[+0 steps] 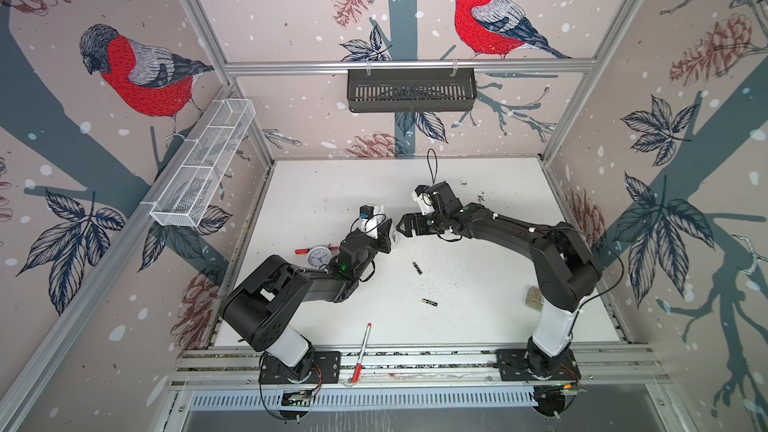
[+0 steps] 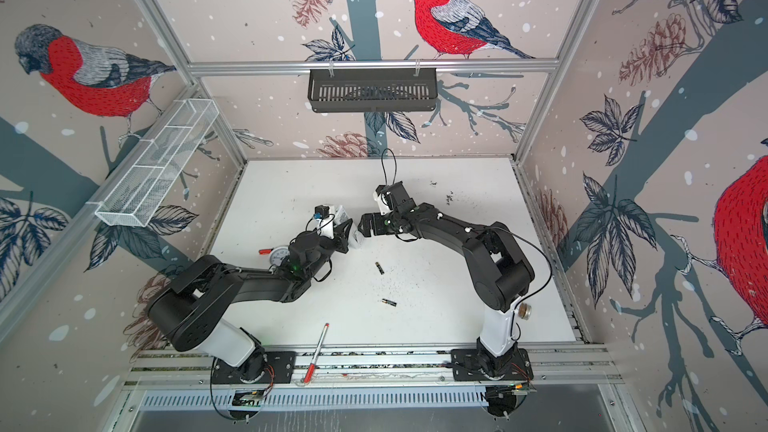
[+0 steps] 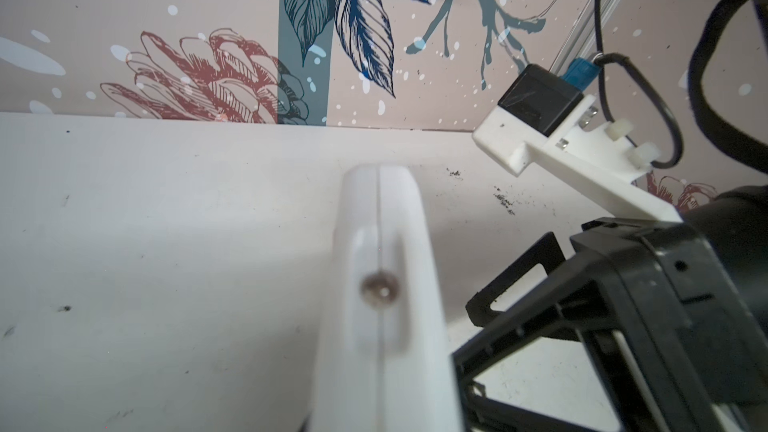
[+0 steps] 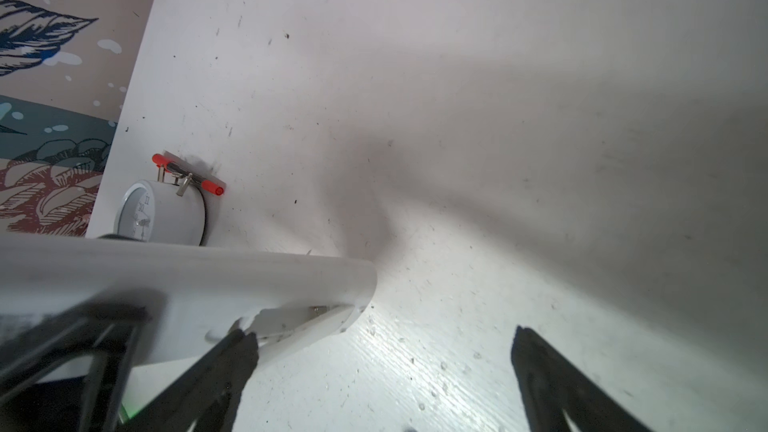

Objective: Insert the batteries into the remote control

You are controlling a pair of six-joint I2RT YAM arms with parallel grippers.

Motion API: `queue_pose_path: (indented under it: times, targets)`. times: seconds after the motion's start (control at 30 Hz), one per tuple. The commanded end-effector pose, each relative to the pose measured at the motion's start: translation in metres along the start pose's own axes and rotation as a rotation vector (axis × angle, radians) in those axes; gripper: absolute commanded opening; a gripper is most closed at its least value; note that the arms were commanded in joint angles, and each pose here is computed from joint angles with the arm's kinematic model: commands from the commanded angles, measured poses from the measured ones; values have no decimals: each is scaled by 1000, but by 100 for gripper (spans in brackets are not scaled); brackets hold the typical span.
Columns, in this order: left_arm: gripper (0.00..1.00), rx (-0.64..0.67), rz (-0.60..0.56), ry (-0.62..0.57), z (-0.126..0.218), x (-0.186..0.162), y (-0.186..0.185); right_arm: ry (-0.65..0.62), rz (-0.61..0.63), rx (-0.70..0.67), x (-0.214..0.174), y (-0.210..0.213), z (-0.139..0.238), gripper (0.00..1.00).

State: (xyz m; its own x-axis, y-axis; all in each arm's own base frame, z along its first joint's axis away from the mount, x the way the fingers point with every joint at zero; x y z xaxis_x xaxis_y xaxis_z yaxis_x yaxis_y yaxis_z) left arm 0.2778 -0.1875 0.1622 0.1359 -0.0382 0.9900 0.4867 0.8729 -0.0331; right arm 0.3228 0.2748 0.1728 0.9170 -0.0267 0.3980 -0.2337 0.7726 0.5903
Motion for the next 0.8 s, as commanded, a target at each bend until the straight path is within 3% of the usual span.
queue_pose_path:
  times: [0.0,0.17,0.37,0.5,0.77]
  targets:
    - [0,-17,14,-77,1,13,-2,-60,50,44,5,5,10,100]
    - [0,-24,16,-77,0,14,-3,-79,107,86,0,3,17,99]
    - [0,-76,26,-90,1,22,-7,-137,294,206,-16,6,34,100]
    - [0,-110,10,-73,-1,29,-11,-176,382,198,-17,7,43,99]
    - [0,-82,-78,-52,3,40,-15,-194,359,189,-8,-2,42,99]
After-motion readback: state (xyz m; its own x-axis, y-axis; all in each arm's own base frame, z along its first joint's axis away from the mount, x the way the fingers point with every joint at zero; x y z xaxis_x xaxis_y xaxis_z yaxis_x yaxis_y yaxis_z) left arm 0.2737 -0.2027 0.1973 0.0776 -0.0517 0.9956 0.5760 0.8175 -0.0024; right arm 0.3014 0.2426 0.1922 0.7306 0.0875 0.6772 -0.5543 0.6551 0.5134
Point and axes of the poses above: each gripper's point midway between its finger pads, its own z axis back along the fingers, its own y axis along the line the jaws close on, x = y × z, the point moved 9 cm from there along z, back along the fingers, and after that the axes turned 14 degrees about -z, right-handed, at the moved point
